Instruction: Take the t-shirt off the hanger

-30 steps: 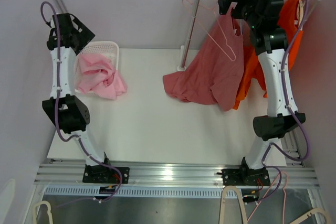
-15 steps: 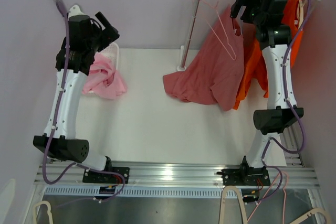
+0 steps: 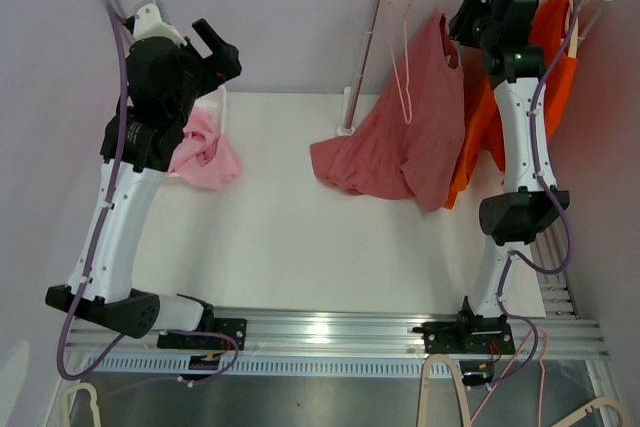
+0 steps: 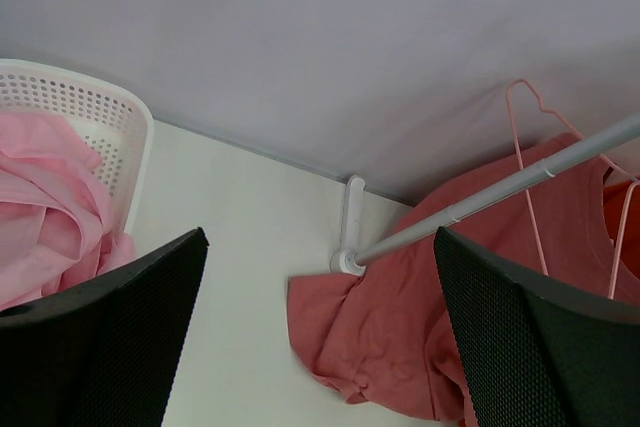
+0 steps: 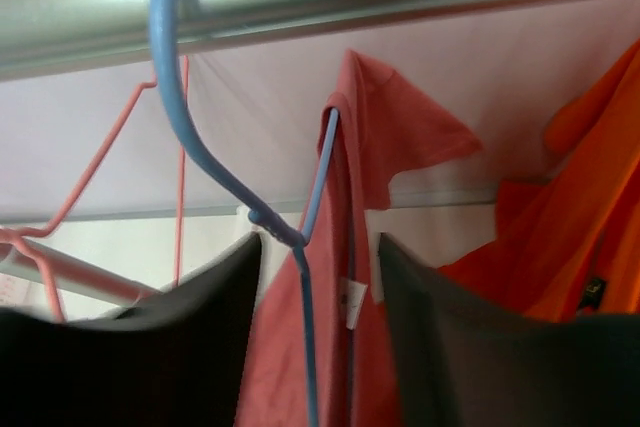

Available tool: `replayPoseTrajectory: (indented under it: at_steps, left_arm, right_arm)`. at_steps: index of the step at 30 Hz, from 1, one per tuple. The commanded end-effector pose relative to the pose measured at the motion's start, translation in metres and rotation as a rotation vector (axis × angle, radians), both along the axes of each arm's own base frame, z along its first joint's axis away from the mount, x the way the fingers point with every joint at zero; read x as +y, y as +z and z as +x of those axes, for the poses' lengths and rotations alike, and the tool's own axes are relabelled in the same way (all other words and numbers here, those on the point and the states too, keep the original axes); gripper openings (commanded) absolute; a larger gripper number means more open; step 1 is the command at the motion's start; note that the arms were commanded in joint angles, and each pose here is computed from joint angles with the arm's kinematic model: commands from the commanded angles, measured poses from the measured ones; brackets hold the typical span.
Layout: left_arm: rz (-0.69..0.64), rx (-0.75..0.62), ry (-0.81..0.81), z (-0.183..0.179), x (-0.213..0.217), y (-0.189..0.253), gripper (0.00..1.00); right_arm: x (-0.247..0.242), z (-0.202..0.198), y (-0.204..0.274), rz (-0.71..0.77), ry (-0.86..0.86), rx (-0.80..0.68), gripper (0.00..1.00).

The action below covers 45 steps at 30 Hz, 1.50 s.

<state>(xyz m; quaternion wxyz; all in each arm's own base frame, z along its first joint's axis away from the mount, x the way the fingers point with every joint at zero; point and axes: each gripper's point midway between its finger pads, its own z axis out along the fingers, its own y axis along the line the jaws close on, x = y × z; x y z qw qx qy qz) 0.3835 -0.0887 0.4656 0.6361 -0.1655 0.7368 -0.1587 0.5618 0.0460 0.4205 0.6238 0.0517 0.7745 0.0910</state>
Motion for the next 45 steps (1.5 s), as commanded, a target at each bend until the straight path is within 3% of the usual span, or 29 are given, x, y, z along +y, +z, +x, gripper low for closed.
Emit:
replayPoseTrajectory:
  at_steps: [1, 3, 11, 14, 21, 26, 34, 39, 45]
  left_arm:
    - [0.035, -0.068, 0.027, -0.005, 0.005, 0.020, 1.00]
    - [0.044, -0.070, 0.021, -0.004, 0.002, 0.018, 0.99]
    - [0.068, -0.061, 0.023, -0.004, -0.002, 0.012, 1.00]
    - [0.075, -0.067, 0.029, -0.005, -0.002, 0.013, 0.99]
    - [0.167, -0.098, 0.038, -0.013, -0.015, 0.021, 1.00]
    - [0.268, -0.138, -0.034, -0.026, -0.051, 0.027, 1.00]
    - [0.413, -0.220, -0.353, -0.039, -0.145, 0.019, 0.99]
    - [0.451, -0.287, -0.522, -0.063, -0.187, 0.007, 0.99]
    - [0.447, -0.418, -0.777, -0.112, -0.239, -0.022, 0.99]
  right_arm:
    - [0.003, 0.004, 0.026, 0.015, 0.021, -0.086, 0.40]
    - [0.001, 0.007, 0.023, 0.013, 0.019, -0.080, 0.23]
    - [-0.001, 0.010, 0.015, 0.009, 0.028, -0.065, 0.17]
    - [0.000, 0.011, 0.016, 0.000, 0.031, -0.071, 0.00]
    - [0.001, 0.011, 0.038, -0.019, 0.004, -0.147, 0.00]
    - [0.004, -0.003, 0.068, -0.053, -0.011, -0.220, 0.00]
    - [0.009, -0.049, 0.110, -0.100, -0.064, -0.277, 0.00]
    - [0.002, -0.071, 0.103, -0.111, -0.118, -0.231, 0.00]
    - [-0.018, -0.109, 0.063, -0.074, -0.364, -0.088, 0.00]
